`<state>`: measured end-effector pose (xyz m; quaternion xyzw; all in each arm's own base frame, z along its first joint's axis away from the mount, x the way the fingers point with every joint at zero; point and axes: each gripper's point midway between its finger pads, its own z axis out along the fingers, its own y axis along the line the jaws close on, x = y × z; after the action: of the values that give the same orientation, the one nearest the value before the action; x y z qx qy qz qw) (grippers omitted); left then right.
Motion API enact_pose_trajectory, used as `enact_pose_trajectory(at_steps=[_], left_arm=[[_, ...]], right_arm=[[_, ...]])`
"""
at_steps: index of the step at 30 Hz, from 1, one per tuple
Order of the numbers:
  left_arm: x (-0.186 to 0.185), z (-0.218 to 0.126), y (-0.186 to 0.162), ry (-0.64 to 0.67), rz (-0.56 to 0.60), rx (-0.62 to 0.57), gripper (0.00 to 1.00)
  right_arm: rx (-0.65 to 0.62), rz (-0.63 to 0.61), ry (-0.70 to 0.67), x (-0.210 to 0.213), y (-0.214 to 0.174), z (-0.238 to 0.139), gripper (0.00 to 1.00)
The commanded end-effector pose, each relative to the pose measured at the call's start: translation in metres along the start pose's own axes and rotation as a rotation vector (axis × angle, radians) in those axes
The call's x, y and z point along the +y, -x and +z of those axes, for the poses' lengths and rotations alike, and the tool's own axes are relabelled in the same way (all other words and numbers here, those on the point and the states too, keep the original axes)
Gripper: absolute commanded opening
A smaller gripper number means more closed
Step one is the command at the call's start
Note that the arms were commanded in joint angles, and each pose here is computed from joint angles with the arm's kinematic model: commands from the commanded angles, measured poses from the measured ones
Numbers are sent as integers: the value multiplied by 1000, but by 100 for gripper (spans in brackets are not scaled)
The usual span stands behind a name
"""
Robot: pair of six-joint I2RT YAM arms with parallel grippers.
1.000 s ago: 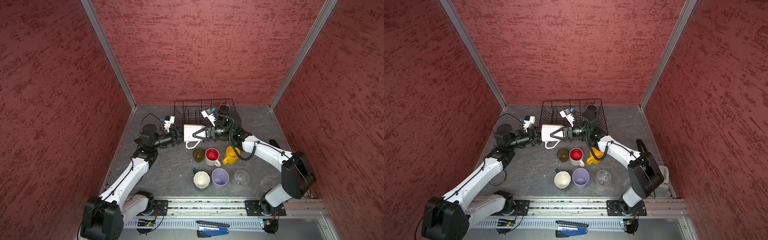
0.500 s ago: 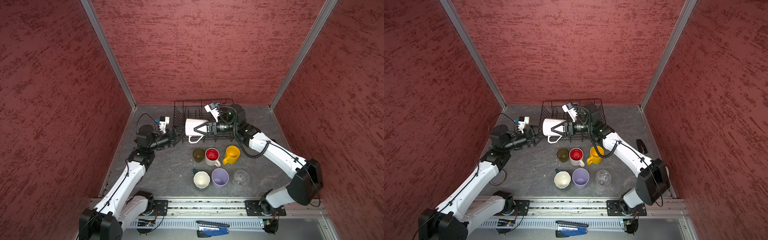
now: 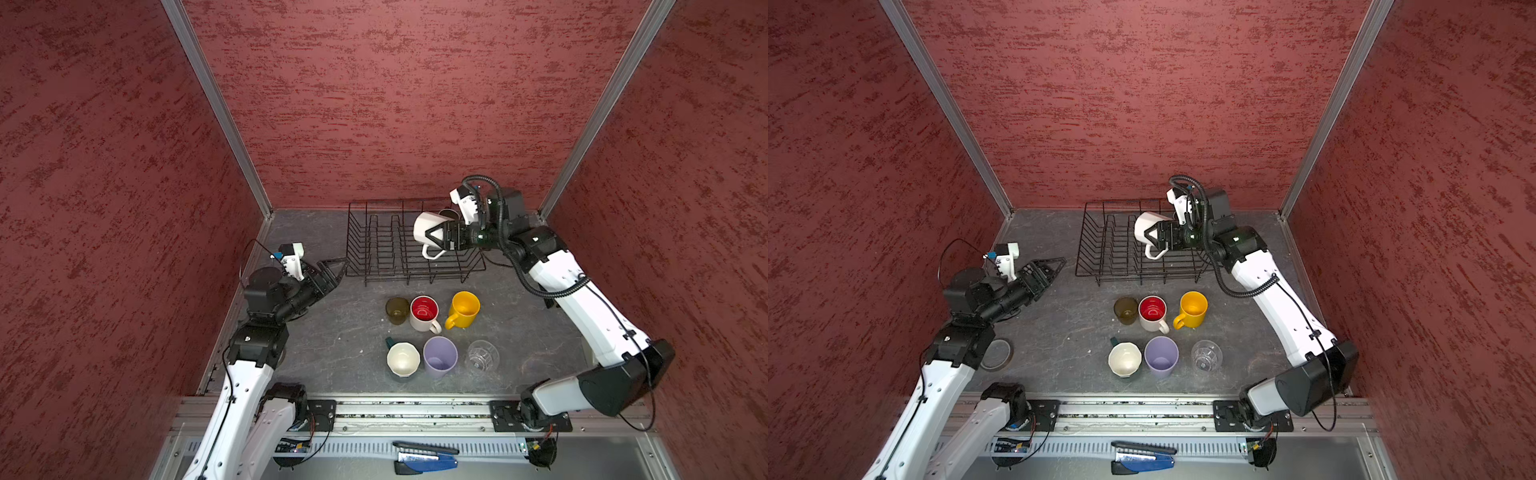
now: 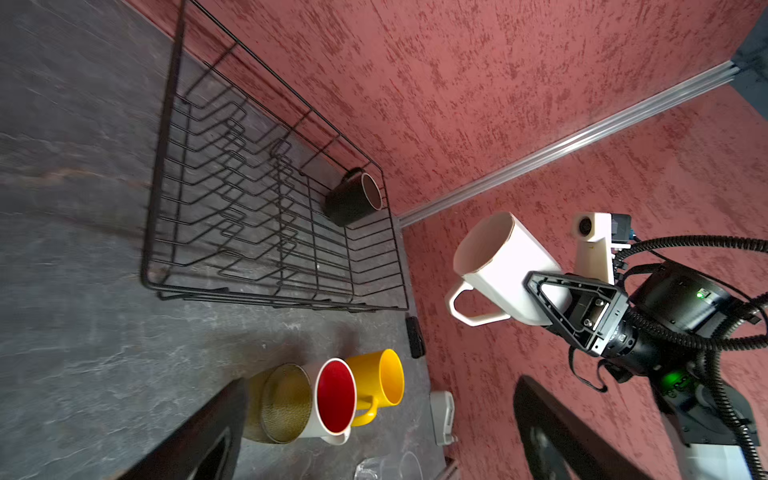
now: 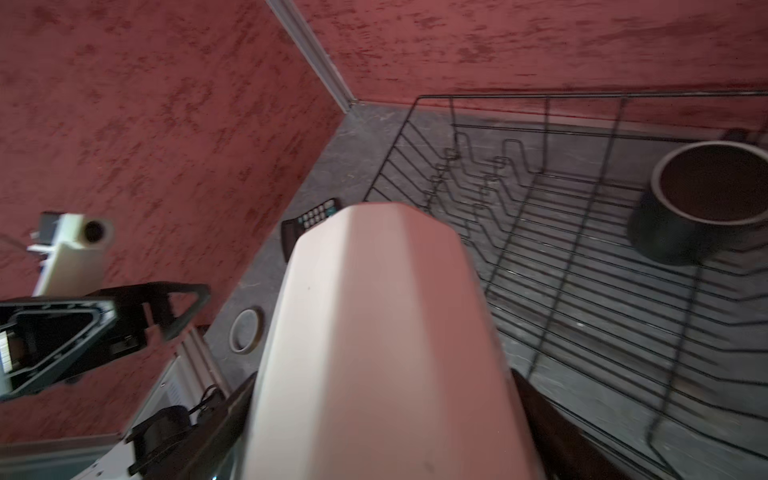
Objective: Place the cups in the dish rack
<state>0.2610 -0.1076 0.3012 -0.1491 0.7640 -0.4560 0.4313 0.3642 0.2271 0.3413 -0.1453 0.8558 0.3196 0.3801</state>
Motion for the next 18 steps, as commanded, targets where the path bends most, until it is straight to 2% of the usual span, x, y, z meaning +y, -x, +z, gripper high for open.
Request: enact_pose_trajectory(at_steps=[1,13,18], left_arm=[[9,-18,7,94,64,-70,99],[15,-47,6,163,120,-141,100],[19,-50,2,179,124,-137,100]], right_arm=[[30,-21,-214,-48,5,2,5],[121,-29,-508,-127,14,38,2],[176,-47,-568,-146,9,53,2]])
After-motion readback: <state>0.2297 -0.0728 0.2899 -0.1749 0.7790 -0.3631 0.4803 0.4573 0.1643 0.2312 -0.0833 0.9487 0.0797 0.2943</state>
